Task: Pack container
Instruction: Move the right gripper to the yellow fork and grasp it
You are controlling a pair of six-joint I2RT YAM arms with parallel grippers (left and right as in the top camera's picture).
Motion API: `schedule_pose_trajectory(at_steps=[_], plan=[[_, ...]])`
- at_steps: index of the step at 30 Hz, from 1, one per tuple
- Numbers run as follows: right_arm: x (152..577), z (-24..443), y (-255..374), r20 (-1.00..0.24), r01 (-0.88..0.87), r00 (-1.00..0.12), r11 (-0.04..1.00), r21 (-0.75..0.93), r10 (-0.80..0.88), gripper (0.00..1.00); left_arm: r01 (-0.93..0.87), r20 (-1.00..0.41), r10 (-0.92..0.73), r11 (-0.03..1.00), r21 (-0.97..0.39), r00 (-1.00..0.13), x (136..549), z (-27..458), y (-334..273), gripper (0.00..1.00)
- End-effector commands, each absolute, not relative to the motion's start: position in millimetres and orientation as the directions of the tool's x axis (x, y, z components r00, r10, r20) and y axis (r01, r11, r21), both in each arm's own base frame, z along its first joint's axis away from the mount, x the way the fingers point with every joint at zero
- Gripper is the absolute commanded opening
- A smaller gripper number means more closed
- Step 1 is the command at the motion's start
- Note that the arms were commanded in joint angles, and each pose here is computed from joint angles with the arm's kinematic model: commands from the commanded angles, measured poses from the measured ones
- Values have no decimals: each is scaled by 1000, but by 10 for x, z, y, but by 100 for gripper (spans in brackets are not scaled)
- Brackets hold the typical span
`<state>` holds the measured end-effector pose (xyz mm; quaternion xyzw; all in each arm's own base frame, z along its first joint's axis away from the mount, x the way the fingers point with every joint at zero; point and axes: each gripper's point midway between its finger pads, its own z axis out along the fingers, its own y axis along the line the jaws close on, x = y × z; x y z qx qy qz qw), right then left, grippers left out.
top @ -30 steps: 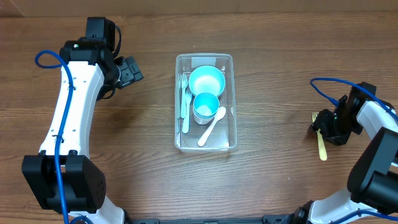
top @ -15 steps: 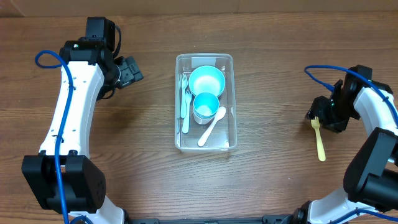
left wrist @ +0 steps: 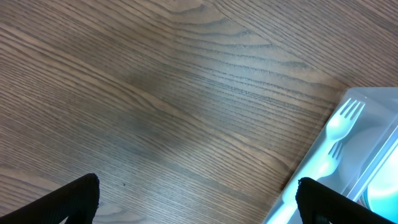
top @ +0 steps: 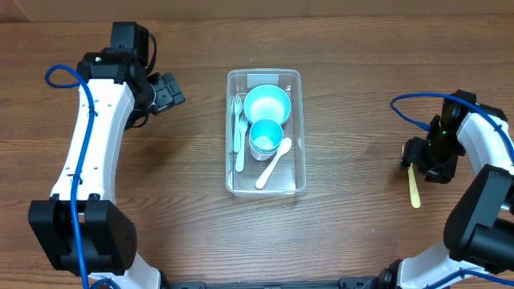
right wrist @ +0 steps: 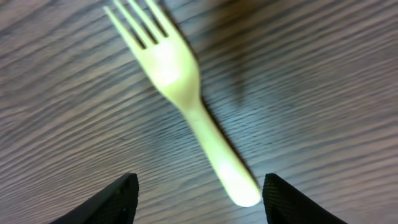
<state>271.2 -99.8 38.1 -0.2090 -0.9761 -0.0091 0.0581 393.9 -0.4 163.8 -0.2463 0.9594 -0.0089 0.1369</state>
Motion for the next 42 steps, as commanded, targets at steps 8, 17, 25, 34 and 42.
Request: schedule_pose_trajectory(at_steps=[8,17,25,34,42], plan=[[2749,129,-1160,42,314,-947,946,-75,317,66,-460,-274,-465,884,-85,-842,3959,1681,2,100],[2817,9,-1117,1,234,-972,971,-39,235,64,-460,-274,-465,884,-85,-842,3959,1681,2,100],[2842,-72,-1079,-25,236,-972,972,-16,235,35,-460,-275,-464,884,-85,-842,3959,1681,2,100],[2958,-46,-1018,-62,240,-968,970,35,241,20,-460,-275,-465,884,-85,-842,3959,1681,2,100],[3012,-4,-1025,-74,239,-967,970,40,242,14,-460,-275,-464,884,-85,-842,3959,1681,2,100]])
